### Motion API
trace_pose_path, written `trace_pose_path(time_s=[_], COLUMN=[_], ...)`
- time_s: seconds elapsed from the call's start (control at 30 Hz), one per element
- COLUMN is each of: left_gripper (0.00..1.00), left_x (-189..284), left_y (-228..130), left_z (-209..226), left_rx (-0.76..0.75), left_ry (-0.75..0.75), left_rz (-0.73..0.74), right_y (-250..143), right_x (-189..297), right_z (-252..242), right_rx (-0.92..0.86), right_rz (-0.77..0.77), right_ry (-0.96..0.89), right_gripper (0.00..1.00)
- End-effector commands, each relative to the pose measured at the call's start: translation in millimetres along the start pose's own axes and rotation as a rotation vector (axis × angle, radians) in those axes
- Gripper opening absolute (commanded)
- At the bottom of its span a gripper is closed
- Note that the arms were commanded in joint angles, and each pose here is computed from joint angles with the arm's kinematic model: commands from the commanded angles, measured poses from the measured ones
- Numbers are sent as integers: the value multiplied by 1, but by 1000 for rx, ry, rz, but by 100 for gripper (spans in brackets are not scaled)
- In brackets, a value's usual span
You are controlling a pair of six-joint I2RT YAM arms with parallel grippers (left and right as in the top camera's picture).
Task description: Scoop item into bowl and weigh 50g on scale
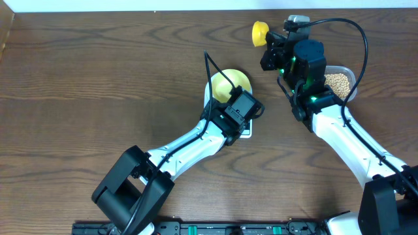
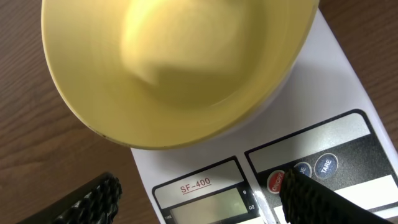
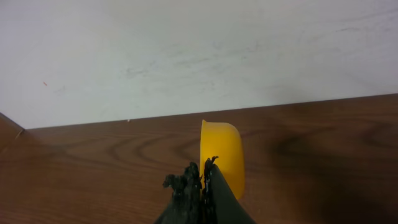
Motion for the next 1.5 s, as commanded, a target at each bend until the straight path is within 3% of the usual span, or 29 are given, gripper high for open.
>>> trace_pose_path(time_s=[0.0, 1.47], left_gripper=[84, 84], left_x=[-6, -11], left_y=[-8, -11], left_z=[0, 0], left_rx=[-15, -28], left_ry=[21, 54], left_rz=[27, 13], right_y=[7, 6], right_x=[-2, -2], right_z=[-1, -1], right_rx=[10, 10], right_rz=[-18, -17], right_ry=[-7, -8], right_gripper=[1, 1])
Point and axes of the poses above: each gripper's point midway between its finger pads, its own x axis back along the fingers, its own z axis along the line the jaws close on, y = z × x, the point moved 7 cm from there along x, back along the fingers, and after that the axes turned 15 degrees about -x, right-handed, at the moved point
